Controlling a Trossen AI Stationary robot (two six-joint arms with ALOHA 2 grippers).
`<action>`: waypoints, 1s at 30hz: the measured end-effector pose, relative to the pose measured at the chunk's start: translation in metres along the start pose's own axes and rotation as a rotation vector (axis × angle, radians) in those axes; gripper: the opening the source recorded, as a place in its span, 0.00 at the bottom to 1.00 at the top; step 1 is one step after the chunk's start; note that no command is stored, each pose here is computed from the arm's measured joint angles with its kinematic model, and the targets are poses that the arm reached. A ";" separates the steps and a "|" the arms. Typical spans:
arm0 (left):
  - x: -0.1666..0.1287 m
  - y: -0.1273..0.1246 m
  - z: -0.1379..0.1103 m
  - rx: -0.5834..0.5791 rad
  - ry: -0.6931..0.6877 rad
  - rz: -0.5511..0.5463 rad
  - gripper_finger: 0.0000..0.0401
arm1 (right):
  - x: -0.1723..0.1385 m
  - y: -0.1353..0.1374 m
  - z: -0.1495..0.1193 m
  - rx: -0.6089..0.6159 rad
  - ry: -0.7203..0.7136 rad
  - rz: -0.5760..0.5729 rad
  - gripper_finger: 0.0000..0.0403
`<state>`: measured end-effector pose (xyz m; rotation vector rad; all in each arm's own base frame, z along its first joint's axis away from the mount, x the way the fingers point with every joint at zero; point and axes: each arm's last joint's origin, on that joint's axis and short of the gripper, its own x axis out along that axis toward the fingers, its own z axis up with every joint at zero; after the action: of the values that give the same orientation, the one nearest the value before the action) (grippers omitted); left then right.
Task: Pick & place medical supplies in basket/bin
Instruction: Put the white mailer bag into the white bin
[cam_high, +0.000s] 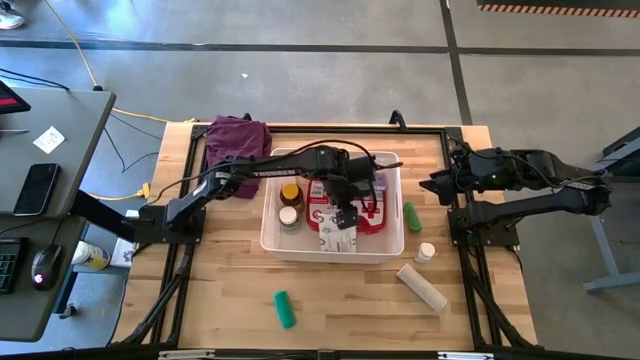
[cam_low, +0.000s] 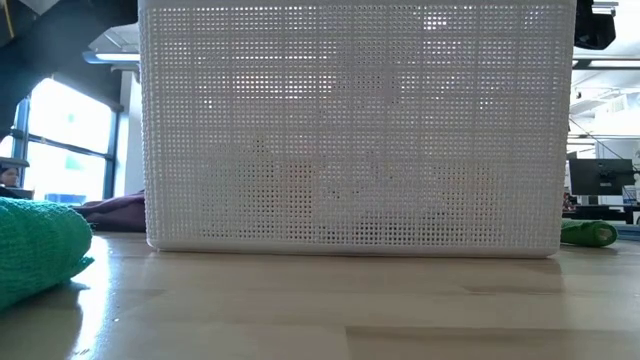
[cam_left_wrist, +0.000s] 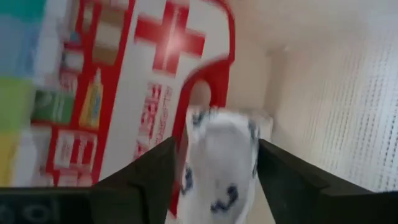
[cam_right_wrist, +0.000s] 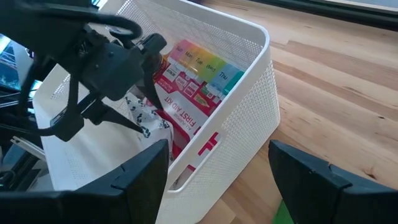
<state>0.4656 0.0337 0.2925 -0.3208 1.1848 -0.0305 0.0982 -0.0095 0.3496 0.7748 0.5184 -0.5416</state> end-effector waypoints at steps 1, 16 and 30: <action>0.002 0.000 0.002 0.010 -0.016 0.000 0.59 | 0.000 0.000 0.000 0.000 0.000 0.000 0.66; -0.006 -0.003 0.003 0.054 -0.020 -0.169 0.05 | 0.000 -0.001 0.001 -0.008 -0.023 -0.021 0.66; -0.071 0.018 0.008 -0.041 -0.213 -0.228 0.07 | 0.000 -0.001 0.001 -0.043 -0.034 -0.032 0.66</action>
<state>0.4434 0.0664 0.3550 -0.4828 0.9346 -0.1670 0.0976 -0.0108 0.3496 0.7161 0.5101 -0.5704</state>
